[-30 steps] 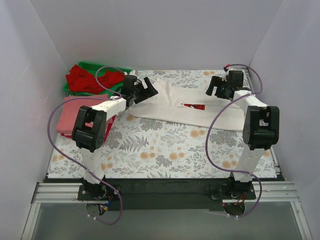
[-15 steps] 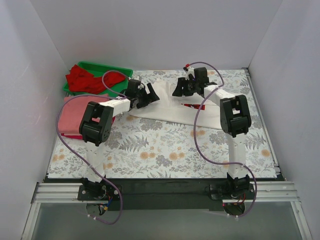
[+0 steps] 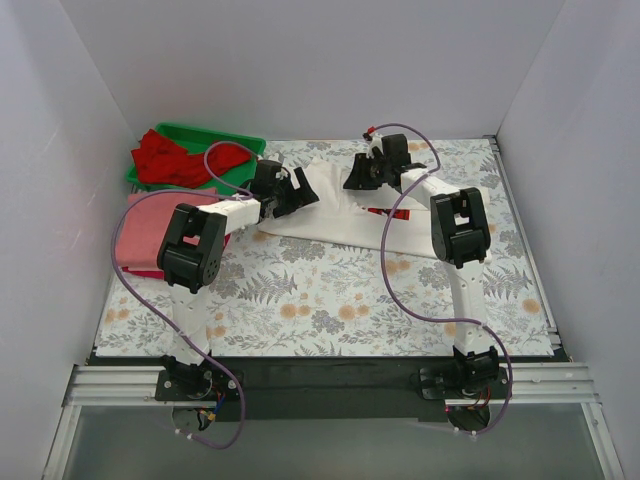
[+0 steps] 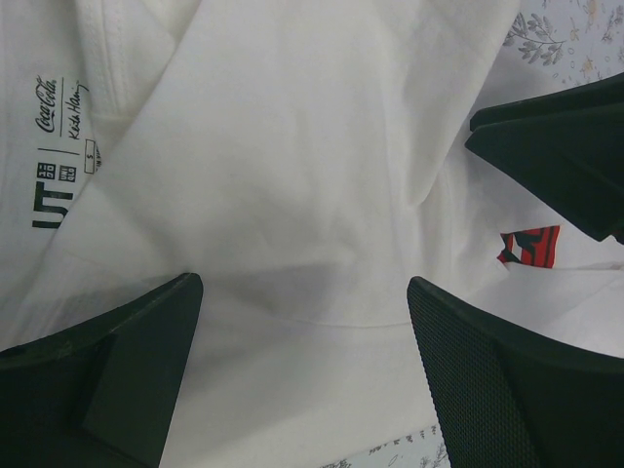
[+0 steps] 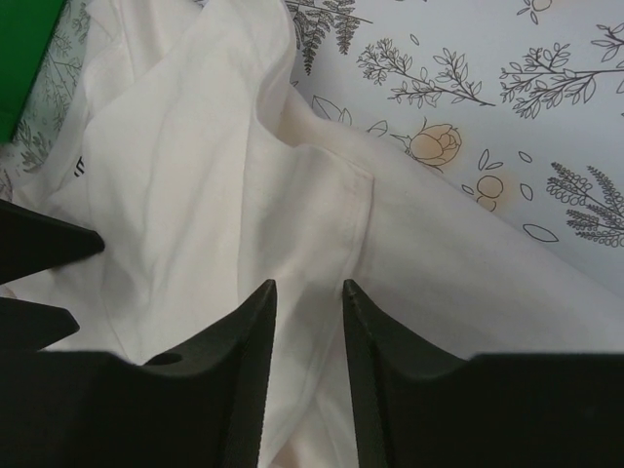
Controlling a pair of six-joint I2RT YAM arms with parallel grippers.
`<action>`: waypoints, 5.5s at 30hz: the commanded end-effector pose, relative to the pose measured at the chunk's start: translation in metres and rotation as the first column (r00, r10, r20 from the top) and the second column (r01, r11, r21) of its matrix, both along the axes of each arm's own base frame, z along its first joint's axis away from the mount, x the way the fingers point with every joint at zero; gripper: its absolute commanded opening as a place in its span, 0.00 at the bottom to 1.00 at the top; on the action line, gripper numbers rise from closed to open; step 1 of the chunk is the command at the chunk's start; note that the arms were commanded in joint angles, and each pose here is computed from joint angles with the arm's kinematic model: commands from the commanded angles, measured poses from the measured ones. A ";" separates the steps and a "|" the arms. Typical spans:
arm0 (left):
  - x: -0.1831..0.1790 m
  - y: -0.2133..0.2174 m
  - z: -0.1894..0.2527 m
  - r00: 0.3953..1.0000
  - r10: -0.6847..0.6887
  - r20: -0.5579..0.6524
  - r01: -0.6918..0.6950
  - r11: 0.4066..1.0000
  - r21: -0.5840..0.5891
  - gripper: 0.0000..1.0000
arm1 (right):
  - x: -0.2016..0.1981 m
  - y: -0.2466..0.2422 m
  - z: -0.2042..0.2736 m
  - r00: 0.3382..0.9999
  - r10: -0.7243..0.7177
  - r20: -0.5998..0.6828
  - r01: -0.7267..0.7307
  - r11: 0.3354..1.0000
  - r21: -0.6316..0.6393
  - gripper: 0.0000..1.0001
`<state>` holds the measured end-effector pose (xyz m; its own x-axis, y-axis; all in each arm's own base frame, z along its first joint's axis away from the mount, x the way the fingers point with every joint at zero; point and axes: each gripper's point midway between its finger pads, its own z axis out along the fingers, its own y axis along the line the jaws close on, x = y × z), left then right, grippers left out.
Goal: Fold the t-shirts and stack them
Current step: Fold the tshirt
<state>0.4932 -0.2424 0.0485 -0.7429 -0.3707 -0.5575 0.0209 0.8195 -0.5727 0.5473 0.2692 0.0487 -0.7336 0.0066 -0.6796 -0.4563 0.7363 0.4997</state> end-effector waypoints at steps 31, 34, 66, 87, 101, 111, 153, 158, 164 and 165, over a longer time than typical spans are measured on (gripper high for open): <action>-0.024 0.023 -0.008 0.998 0.051 -0.046 -0.047 0.996 0.082 0.86 | 0.008 -0.017 0.033 0.989 -0.109 0.095 0.117 0.990 -0.078 0.01; -0.025 0.024 -0.010 0.997 0.051 -0.050 -0.046 0.995 0.084 0.86 | 0.008 -0.022 0.036 0.988 -0.116 0.101 0.124 0.989 -0.085 0.01; 0.020 -0.006 -0.020 0.996 -0.050 -0.068 0.055 0.996 0.071 0.87 | -0.038 -0.232 0.020 0.839 -0.539 -0.070 0.527 0.839 -0.137 0.98; 0.089 -0.057 -0.061 0.979 -0.142 -0.143 0.137 0.989 -0.047 0.89 | -0.291 -0.190 -0.072 0.711 -0.492 -0.503 0.432 0.870 -0.239 0.98; 0.101 -0.111 -0.048 0.984 -0.157 -0.090 0.122 0.943 -0.310 0.90 | -0.424 -0.022 0.006 0.903 0.119 -0.414 -0.164 0.984 -0.073 0.98; 0.108 -0.161 -0.026 0.989 -0.143 0.046 0.147 0.867 -0.477 0.93 | -0.371 -0.035 0.059 0.988 -0.018 -0.157 -0.008 0.987 -0.162 0.98; -0.290 0.021 0.058 0.996 -0.039 -0.077 0.033 0.997 -0.076 0.97 | -0.463 -0.020 -0.002 0.946 0.201 -0.254 -0.295 0.859 -0.419 0.56; -0.300 0.023 0.046 0.992 -0.054 -0.114 0.046 0.997 -0.068 0.97 | -0.465 -0.020 -0.015 0.942 0.185 -0.281 -0.299 0.845 -0.444 0.48; -0.302 0.024 0.037 0.989 -0.050 -0.138 0.043 0.998 -0.050 0.97 | -0.462 -0.019 -0.016 0.948 0.165 -0.273 -0.277 0.850 -0.448 0.31; -0.302 0.024 0.035 0.989 -0.050 -0.141 0.044 0.998 -0.046 0.97 | -0.461 -0.019 -0.017 0.949 0.159 -0.271 -0.271 0.850 -0.451 0.30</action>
